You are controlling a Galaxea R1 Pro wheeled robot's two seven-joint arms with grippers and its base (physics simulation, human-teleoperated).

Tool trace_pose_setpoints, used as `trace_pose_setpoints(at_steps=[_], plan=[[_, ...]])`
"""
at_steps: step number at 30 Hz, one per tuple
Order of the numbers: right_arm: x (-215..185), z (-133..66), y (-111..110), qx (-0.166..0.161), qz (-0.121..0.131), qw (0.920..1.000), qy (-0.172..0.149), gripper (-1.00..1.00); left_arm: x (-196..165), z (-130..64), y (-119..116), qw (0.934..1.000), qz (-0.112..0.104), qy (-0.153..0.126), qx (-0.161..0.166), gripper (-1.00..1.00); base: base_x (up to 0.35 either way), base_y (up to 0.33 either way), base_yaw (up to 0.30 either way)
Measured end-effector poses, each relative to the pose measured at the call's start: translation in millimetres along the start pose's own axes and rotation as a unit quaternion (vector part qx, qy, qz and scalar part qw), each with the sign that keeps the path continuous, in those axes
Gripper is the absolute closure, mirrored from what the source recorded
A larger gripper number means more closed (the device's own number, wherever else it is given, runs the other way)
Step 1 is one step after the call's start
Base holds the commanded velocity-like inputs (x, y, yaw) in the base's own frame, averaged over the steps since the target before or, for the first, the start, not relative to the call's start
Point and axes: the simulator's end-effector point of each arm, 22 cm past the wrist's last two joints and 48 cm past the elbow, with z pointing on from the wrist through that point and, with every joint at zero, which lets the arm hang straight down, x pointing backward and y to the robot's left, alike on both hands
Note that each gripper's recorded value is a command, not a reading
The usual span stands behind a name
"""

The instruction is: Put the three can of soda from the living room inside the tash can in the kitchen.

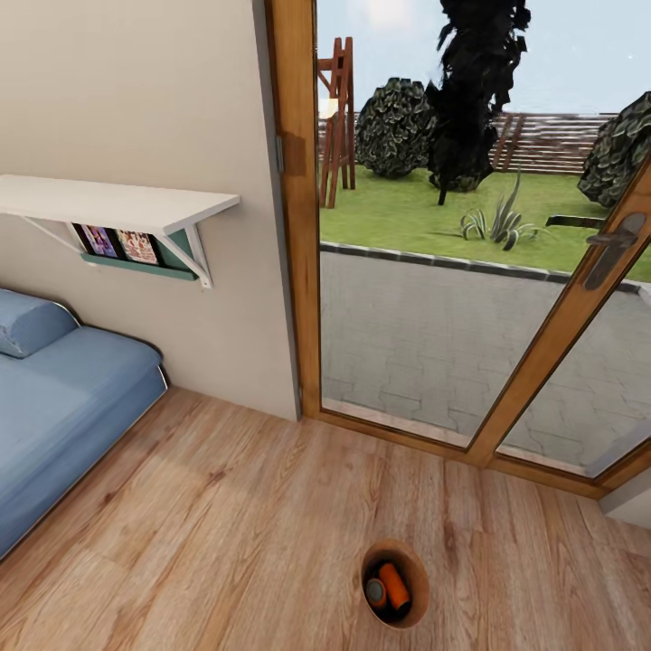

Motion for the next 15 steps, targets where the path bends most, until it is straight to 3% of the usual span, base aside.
trace_pose_setpoints(at_steps=[15], plan=[[-0.1,0.0,0.0,0.0,0.0,1.0,0.0,-1.0,-0.4,0.0,-0.1,1.0,0.0,0.0,0.0,-1.0,0.0,0.0,0.0]])
